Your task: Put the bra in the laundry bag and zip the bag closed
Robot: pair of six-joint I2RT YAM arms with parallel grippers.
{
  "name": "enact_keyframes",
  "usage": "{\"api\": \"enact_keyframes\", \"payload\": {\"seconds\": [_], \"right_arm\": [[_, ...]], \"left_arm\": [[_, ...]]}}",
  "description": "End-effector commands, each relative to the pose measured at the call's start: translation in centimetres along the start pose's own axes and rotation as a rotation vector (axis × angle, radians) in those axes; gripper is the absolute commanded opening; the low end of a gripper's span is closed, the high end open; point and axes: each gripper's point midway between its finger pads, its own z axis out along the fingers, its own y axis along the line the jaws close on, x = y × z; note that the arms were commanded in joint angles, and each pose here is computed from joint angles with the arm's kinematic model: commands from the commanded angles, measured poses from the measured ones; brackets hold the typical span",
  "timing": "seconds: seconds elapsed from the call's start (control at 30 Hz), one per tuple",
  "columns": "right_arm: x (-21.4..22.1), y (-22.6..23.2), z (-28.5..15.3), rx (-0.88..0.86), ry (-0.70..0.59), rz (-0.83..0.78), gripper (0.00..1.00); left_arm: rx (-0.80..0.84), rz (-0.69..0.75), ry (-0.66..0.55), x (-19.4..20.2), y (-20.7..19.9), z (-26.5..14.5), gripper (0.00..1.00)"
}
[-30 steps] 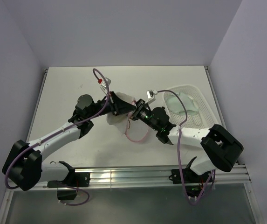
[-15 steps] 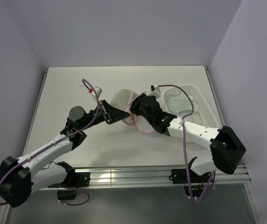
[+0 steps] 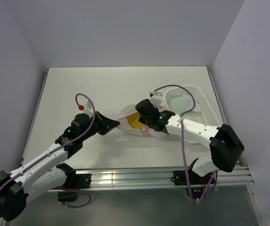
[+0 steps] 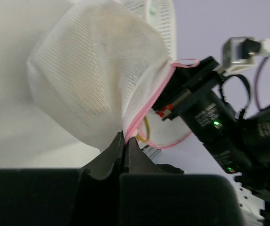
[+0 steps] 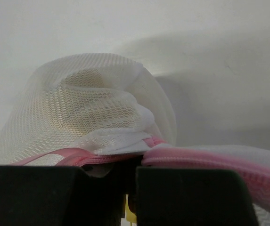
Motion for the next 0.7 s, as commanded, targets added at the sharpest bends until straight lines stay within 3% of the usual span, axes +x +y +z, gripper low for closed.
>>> {"api": "enact_keyframes", "payload": {"seconds": [0.0, 0.1, 0.47, 0.67], "right_arm": [[-0.8, -3.9, 0.1, 0.176, -0.036, -0.128, 0.00], [-0.5, -4.0, 0.1, 0.178, -0.011, -0.162, 0.02], [-1.5, 0.2, -2.3, 0.024, 0.031, -0.172, 0.53], [-2.7, 2.0, -4.1, -0.036, 0.020, -0.162, 0.66]], "left_arm": [[-0.104, -0.019, -0.026, 0.1, 3.7, 0.6, 0.00], [-0.119, -0.015, -0.007, 0.5, 4.7, 1.3, 0.00], [-0.150, -0.016, 0.023, 1.1, 6.2, 3.1, 0.00], [-0.139, -0.011, 0.020, 0.8, 5.4, 3.4, 0.00]]}}
